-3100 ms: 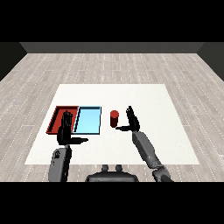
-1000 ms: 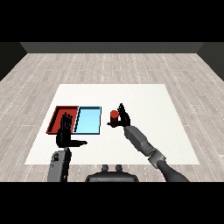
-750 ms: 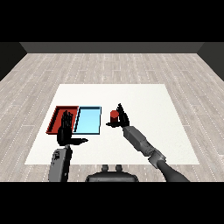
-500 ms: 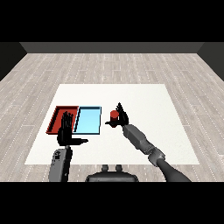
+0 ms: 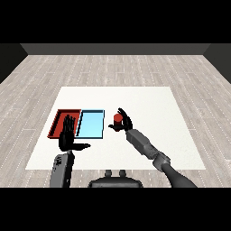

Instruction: Pick the red can and put it in the red box

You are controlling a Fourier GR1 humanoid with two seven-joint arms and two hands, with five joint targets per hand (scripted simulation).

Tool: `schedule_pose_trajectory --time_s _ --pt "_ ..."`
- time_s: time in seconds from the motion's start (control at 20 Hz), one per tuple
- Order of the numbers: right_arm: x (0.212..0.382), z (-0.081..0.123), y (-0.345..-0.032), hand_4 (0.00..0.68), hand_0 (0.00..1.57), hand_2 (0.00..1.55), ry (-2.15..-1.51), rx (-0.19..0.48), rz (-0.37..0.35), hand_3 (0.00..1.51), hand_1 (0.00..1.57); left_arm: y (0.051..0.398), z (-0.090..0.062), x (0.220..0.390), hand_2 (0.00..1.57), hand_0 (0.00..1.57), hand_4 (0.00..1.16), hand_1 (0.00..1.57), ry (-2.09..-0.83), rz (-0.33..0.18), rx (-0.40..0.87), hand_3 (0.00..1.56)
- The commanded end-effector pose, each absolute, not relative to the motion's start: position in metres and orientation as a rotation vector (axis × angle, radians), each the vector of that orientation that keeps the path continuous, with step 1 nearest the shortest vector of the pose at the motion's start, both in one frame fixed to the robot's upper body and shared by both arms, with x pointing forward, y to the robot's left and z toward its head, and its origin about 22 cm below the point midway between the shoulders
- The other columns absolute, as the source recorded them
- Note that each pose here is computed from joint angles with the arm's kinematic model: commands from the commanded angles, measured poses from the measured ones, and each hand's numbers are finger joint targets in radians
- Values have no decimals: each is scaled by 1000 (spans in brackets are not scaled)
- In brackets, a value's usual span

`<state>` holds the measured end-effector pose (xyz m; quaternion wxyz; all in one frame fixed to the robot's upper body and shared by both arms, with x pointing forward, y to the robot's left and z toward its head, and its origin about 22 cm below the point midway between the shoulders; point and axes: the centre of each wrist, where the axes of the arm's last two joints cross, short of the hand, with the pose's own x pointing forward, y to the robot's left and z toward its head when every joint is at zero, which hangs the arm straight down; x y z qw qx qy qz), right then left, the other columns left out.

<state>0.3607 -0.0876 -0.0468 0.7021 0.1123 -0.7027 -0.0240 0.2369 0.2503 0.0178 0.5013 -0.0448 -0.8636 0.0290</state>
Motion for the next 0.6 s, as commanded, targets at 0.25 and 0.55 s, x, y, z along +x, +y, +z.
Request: schedule_pose_trajectory --time_s 0.25,0.55 --pt "359 -45 -78 575 1541 1472 -1543 80 31 1417 1541 257 26 230 0 0 0 0 -2091 96 -107 0" --pt "369 -38 -81 551 1528 1472 -1532 65 68 1420 1528 251 1 223 0 0 0 0 -2082 82 -111 0"
